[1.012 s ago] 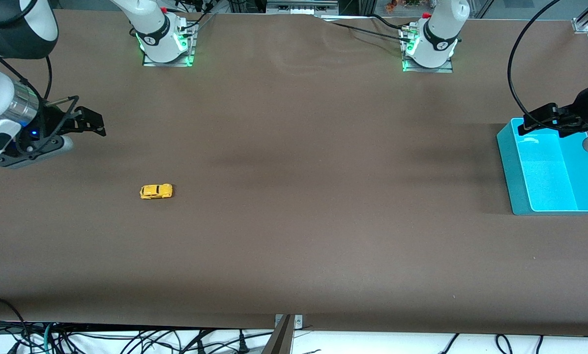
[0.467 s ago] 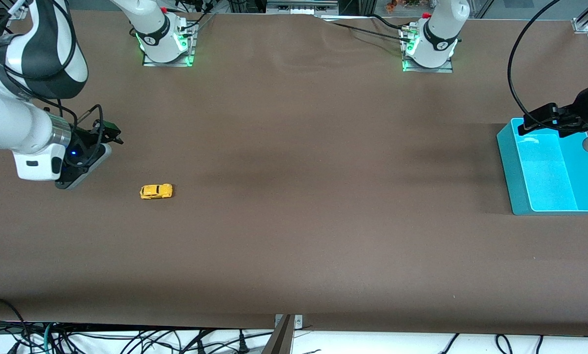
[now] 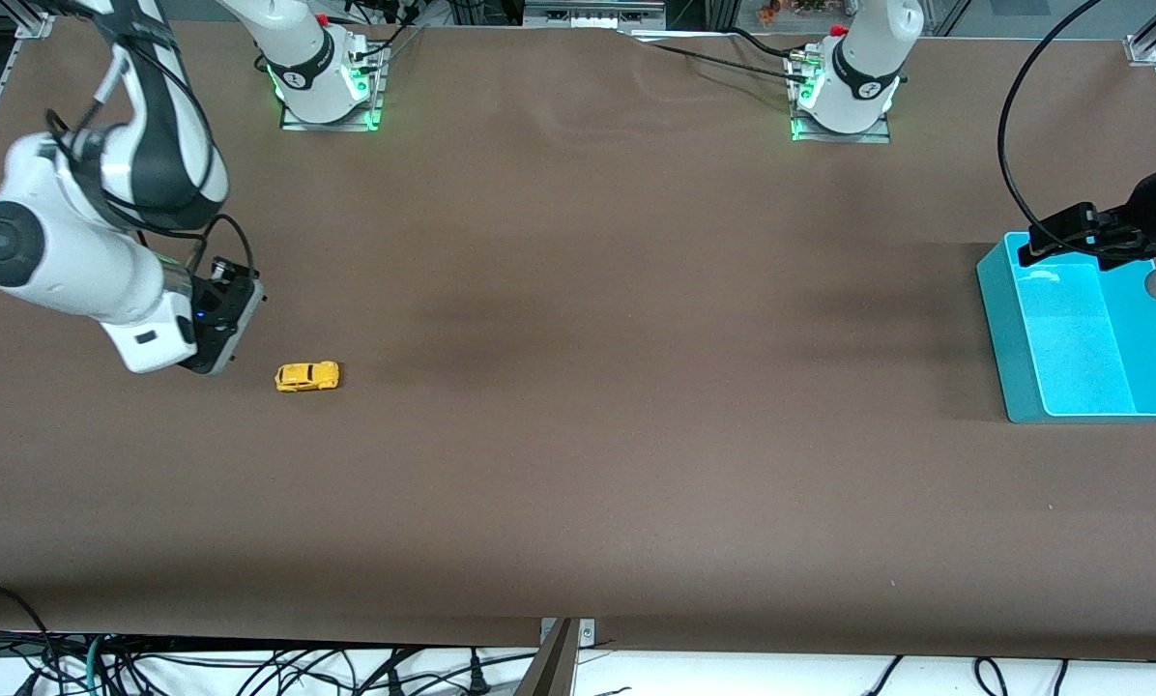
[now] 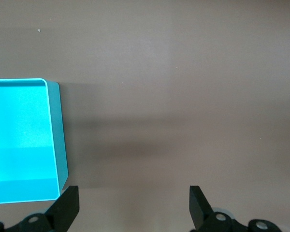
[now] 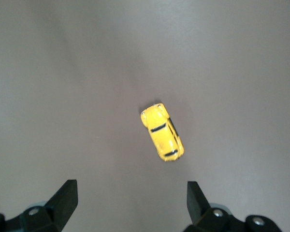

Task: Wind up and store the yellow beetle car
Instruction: 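Lower the open right gripper over the yellow car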

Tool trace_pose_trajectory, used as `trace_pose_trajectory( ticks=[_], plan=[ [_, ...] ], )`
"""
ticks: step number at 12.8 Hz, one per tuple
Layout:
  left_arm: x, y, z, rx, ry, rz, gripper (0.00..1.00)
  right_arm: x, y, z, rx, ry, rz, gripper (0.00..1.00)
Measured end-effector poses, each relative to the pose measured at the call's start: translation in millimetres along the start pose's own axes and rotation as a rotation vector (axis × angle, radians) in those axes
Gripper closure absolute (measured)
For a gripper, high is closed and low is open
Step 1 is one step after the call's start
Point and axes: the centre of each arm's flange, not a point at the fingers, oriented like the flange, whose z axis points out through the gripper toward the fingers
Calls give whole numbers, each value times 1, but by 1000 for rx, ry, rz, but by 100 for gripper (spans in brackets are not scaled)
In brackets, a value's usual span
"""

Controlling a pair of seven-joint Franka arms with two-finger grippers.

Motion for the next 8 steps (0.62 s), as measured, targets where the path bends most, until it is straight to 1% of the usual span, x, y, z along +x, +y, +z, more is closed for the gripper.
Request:
trace_pose_trajectory(
  ticks=[4,6,8],
  plan=[
    [0,0,0,0,0,0,0,-4,0,87,-65,17,-199,0],
    [0,0,0,0,0,0,0,-5,1,120,-101,22,-292,0],
    [0,0,0,0,0,0,0,-6,1,145,-125,23,-348,0]
  ],
)
